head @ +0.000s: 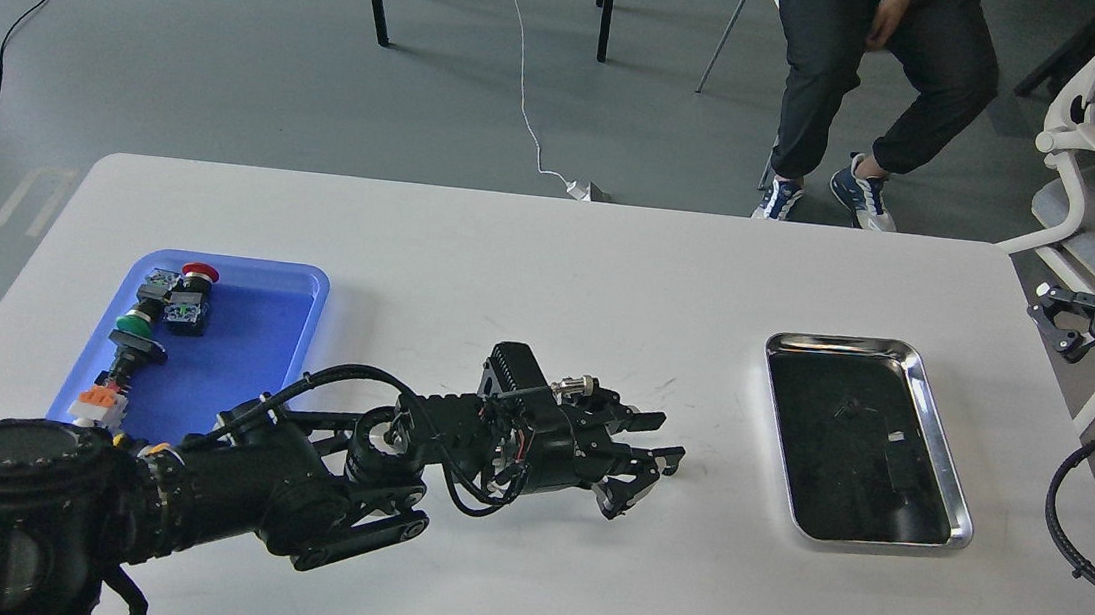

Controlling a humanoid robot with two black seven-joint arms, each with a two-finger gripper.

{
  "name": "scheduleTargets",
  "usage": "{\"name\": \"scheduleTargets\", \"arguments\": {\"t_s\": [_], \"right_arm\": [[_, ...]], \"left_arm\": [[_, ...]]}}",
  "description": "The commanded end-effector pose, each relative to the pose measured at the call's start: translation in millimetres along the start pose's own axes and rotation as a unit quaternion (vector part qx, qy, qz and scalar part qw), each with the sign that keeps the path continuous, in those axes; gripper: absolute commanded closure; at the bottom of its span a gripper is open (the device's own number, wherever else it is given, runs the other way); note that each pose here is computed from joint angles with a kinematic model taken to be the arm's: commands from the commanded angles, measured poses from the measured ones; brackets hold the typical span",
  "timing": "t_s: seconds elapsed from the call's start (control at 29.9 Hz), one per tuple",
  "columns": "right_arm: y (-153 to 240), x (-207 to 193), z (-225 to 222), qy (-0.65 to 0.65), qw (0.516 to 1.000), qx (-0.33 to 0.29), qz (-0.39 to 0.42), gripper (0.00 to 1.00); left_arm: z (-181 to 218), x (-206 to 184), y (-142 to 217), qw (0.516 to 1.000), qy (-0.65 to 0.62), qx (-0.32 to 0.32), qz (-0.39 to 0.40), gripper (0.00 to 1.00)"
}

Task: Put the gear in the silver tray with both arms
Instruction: 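Carry the second gear with the left gripper toward the silver tray, then release the gear on the table beside the silver tray and lift the left gripper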

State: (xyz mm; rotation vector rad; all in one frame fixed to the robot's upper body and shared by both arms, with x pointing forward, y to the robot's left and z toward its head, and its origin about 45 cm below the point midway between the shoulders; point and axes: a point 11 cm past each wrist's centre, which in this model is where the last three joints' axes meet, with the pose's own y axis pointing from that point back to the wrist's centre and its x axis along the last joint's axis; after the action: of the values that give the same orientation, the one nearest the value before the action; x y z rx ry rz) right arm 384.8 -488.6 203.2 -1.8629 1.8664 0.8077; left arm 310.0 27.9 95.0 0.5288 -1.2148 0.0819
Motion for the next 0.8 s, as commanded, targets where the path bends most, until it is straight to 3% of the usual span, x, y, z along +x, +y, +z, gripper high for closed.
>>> {"name": "scheduleTargets", "arguments": {"t_s": [0.0,0.17,0.33,0.4,0.6,0.77], "right_arm": [[-1.3,-3.9,-1.8,0.001,1.000,0.000,-0.006,0.04],[-8.3,-25.4,-5.9,0.002,0.999,-0.002,-0.037,0.04],[-17.5,-64.0,-0.1,0.042,0.994,-0.029,-0.094,0.04],[-20.6,-85.3,9.9,0.075,0.988,-0.050,-0.128,0.04],[-24.8,-159.3,32.1,0.190,0.948,-0.098,-0.236,0.04],[-30.7,-219.6,63.5,0.349,0.865,-0.181,-0.311,0.04]], "left_arm": [[-7.5,20.9,-1.8,0.999,0.018,0.008,0.028,0.33],[-32.6,92.7,-2.2,0.991,0.059,0.039,0.117,0.24],[-59.8,146.0,8.1,0.957,0.182,0.073,0.215,0.18],[-75.1,158.1,18.8,0.927,0.260,0.088,0.256,0.16],[-169.0,165.7,108.4,0.784,0.461,0.184,0.373,0.08],[-220.5,156.4,171.8,0.665,0.588,0.189,0.420,0.04]]}}
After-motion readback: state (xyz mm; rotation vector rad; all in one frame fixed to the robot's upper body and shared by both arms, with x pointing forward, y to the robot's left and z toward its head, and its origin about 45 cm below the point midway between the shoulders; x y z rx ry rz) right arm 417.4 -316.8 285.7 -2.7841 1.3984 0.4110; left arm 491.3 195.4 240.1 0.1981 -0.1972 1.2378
